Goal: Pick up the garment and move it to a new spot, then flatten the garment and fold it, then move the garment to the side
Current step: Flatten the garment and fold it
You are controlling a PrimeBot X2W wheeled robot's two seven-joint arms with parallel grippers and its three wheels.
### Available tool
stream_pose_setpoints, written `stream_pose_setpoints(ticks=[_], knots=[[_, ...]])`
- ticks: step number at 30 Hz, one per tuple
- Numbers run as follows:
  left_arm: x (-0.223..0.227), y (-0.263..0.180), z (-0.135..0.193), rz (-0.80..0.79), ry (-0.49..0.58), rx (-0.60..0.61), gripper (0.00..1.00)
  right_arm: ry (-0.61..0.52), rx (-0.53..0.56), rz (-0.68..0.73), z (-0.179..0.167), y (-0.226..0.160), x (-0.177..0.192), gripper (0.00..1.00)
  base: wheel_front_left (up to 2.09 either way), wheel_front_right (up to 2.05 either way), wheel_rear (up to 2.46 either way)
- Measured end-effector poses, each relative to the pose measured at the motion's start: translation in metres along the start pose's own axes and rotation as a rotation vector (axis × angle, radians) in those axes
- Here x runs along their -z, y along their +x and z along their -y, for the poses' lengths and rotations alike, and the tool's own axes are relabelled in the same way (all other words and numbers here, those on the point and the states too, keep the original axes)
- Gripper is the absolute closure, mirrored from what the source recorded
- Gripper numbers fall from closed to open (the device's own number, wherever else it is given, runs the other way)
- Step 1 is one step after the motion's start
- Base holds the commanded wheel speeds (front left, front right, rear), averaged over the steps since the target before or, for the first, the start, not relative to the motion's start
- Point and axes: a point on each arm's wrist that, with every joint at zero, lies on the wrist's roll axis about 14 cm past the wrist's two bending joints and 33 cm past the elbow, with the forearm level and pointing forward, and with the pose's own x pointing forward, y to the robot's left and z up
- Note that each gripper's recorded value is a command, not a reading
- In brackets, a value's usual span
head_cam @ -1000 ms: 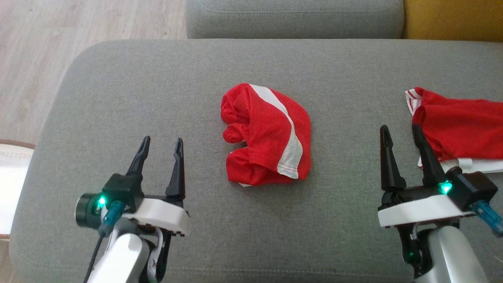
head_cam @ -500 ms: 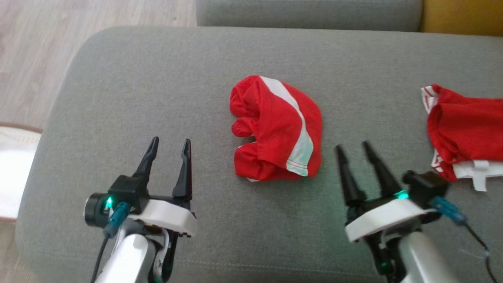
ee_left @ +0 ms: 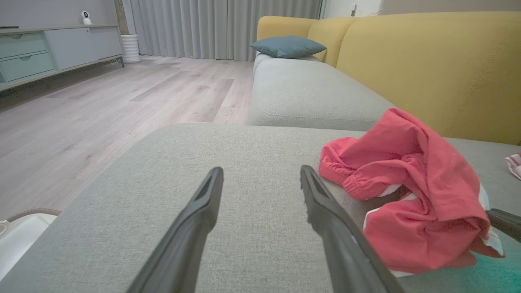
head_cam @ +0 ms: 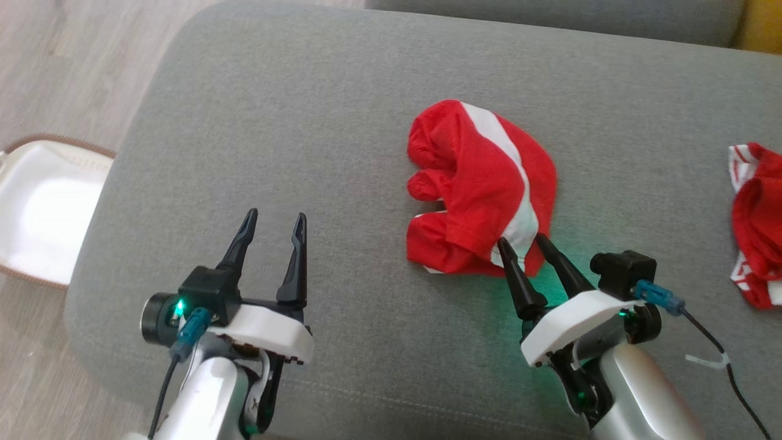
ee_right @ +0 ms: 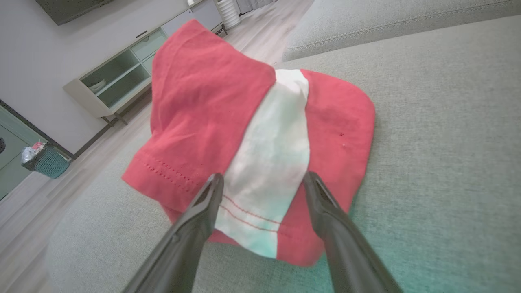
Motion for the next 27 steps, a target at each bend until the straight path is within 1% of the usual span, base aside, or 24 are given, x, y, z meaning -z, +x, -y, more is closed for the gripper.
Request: stream_pose_setpoints(ticks=[7,8,9,10,16,22,25,27], knots=[[0.002,-0.003,-0.012,-0.006,0.008,-0.034,0.0,0.006,-0.012,-0.019,-0.002,0.01,0.008,0.0,0.0,0.0,0.0],[0.002,-0.003,-0.012,-0.006,0.01,-0.035,0.0,0.006,-0.012,-0.019,-0.002,0.011,0.008,0.02,0.0,0.0,0.0],[0.002,-0.003,-0.012,-0.006,0.011,-0.036,0.0,0.007,-0.012,-0.021,-0.002,0.011,0.008,0.38,0.0,0.0,0.0],[0.002,-0.002,-0.01,-0.006,0.009,-0.028,0.0,0.016,-0.01,-0.021,-0.001,0.011,0.01,1.0,0.0,0.0,0.0],[0.001,0.001,-0.006,0.001,0.005,-0.02,0.0,0.01,0.001,0.004,0.002,0.01,0.004,1.0,0.0,0.0,0.0],[-0.003,0.003,-0.001,0.014,0.0,-0.003,0.0,0.014,0.049,0.047,0.016,0.003,-0.006,1.0,0.0,0.0,0.0],[-0.006,0.003,0.002,0.024,-0.004,0.006,0.0,-0.018,0.094,0.077,0.03,-0.002,-0.018,1.0,0.0,0.0,0.0],[-0.009,0.003,0.004,0.032,-0.007,0.009,0.0,-0.059,0.13,0.112,0.042,-0.005,-0.033,1.0,0.0,0.0,0.0]])
